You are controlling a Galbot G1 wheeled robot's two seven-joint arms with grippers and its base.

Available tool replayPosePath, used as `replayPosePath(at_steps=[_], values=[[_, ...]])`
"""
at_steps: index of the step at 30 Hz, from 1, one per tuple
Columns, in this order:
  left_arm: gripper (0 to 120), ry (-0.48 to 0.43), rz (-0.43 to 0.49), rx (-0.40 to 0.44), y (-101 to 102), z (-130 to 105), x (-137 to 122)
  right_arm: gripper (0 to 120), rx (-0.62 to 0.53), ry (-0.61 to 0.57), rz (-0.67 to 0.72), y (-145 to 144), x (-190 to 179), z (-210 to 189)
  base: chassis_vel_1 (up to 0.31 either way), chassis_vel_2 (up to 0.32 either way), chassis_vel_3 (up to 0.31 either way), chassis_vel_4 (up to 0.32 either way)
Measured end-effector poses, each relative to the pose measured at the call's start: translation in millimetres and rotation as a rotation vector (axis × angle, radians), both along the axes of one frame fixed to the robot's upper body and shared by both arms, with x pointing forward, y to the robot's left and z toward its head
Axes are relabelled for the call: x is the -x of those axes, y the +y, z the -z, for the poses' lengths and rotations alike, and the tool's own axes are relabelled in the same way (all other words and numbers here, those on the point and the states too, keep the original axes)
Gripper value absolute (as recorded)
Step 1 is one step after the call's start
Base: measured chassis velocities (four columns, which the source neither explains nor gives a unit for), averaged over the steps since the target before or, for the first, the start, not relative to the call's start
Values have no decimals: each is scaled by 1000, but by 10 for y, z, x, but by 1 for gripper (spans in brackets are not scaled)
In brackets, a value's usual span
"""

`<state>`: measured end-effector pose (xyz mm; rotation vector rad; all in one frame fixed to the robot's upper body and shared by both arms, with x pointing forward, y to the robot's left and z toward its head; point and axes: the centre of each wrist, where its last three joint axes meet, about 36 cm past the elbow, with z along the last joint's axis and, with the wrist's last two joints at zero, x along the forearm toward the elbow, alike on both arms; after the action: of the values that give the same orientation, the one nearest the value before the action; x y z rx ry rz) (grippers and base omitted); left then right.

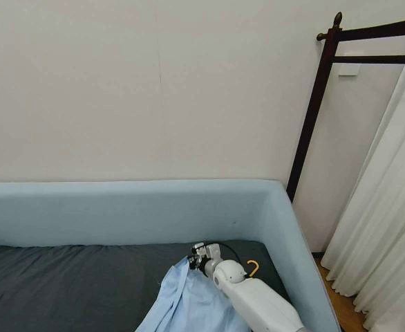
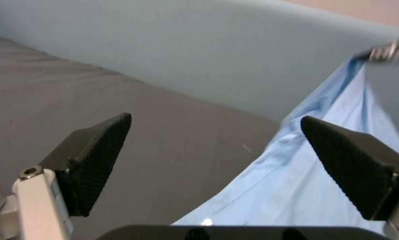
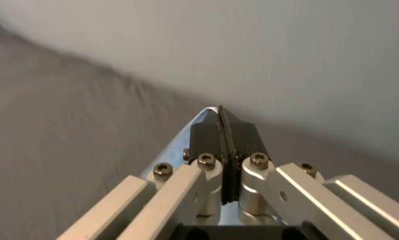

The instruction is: Pick up the clothes from the sofa and hang them on the clothes hanger.

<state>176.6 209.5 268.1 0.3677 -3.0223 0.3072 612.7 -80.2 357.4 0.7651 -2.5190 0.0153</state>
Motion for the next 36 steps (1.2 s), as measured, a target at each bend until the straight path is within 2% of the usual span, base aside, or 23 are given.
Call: replayPosePath(at_steps=[2,4,5,9,10,14,16,19,20,23,25,26,27,28,29,31,33,35,36], values=[[100,-4,-3,5,0,-8,-46,0,-48,-141,-43,-45,-58,-730,0,0,0,0],[100,-5,-4,6,-1,-11,-52,0,-53,-160,-48,-50,-67,-836,0,0,0,0],[100,-10,-4,7,-2,-27,-71,0,-76,-231,-75,-65,-91,-1245,0,0,0,0],[100,-23,-12,14,-6,-71,-96,0,-119,-362,-143,-100,-110,-2066,0,0,0,0],[100,-23,-12,14,-6,-71,-96,0,-119,-362,-143,-100,-110,-2066,0,0,0,0],[100,-26,-24,22,-6,-89,-98,0,-181,-440,-177,-139,20,-2676,0,0,0,0],[100,-26,-25,23,-6,-91,-96,0,-191,-449,-179,-165,63,-2766,0,0,0,0],[100,-26,-26,23,-2,-93,-87,0,-226,-465,-193,-450,421,-2982,0,0,0,0],[100,-26,-26,23,-2,-93,-87,0,-226,-465,-193,-450,421,-2982,0,0,0,0],[100,-21,-23,20,6,-72,-73,0,-191,-438,-184,-834,764,-2787,0,0,0,0],[100,-14,-17,16,4,-46,-60,0,-129,-359,-146,-1229,1078,-2307,0,0,0,0],[100,-14,-17,16,4,-46,-60,0,-129,-359,-146,-1229,1078,-2307,0,0,0,0],[100,-10,-12,14,-5,-33,-54,0,-108,-288,-116,-1395,1231,-1967,0,0,0,0],[100,-8,-7,13,-14,-25,-49,0,-98,-251,-98,-1468,1305,-1791,0,0,0,0],[100,-8,-7,13,-14,-25,-49,0,-98,-251,-98,-1468,1305,-1791,0,0,0,0],[100,-4,5,9,-41,-8,-39,0,-74,-149,-47,-1620,1476,-1302,0,0,0,0],[100,1,17,3,-71,10,-26,0,-36,-22,26,-1763,1658,-638,0,0,0,0],[100,2,21,1,-78,13,-21,0,-28,1,44,-1789,1682,-496,0,0,0,0],[100,5,26,-1,-91,18,-12,0,-12,28,76,-1814,1696,-272,0,0,0,0]])
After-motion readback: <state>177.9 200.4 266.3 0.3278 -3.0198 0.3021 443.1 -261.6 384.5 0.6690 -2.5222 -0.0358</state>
